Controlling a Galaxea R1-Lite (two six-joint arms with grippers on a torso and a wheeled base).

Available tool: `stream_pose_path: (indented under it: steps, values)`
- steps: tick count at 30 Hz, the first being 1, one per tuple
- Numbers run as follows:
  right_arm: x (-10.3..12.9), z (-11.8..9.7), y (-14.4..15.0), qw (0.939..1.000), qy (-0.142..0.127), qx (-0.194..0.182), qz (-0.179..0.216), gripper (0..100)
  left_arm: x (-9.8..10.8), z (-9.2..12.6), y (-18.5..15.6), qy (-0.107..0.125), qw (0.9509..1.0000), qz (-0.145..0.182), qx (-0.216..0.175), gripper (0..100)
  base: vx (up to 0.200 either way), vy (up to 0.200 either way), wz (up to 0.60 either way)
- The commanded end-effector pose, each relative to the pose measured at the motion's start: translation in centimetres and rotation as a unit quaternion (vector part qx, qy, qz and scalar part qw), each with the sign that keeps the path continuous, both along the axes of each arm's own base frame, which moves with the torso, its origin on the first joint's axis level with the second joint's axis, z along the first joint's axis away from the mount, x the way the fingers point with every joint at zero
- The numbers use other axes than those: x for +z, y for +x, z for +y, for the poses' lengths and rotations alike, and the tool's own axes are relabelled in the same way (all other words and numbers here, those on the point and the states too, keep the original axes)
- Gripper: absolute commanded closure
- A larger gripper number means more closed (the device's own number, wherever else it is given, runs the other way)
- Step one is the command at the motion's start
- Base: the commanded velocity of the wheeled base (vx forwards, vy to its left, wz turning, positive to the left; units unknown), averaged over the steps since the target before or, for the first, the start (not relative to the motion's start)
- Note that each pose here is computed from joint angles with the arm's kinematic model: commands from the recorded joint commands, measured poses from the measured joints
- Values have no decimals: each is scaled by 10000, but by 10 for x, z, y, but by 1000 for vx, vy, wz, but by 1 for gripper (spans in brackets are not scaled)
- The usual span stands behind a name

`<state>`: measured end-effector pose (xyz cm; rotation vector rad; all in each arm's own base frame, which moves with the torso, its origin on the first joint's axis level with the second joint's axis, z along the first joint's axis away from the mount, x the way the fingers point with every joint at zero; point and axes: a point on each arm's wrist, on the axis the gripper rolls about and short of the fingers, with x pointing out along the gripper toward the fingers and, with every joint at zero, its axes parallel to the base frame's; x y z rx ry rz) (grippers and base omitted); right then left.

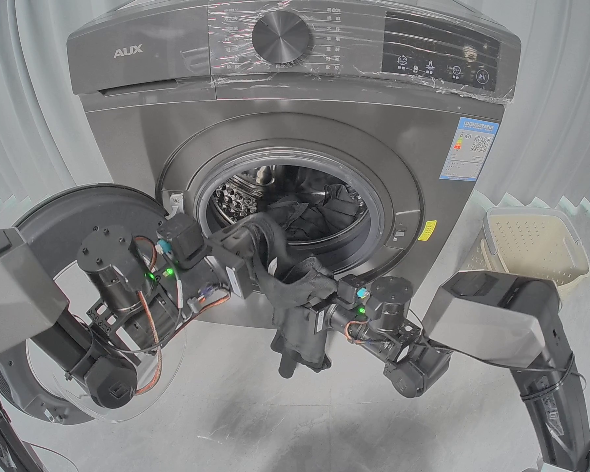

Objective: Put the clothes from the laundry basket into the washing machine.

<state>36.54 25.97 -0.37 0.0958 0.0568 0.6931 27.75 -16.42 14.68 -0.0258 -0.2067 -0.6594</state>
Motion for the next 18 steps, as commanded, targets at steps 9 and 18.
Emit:
stream_pose_path:
  steps: [9, 18]
  values:
    - [97, -35, -5, 9957, 484, -305, -729, 100, -64, 18, -28, 875, 9887, 1203, -197, 100, 0, 0, 0]
    - [107, -32, -9, 9948, 548, -305, -806, 100, -69, 21, -35, 939, 9859, 1361, -246, 0, 0, 0, 0]
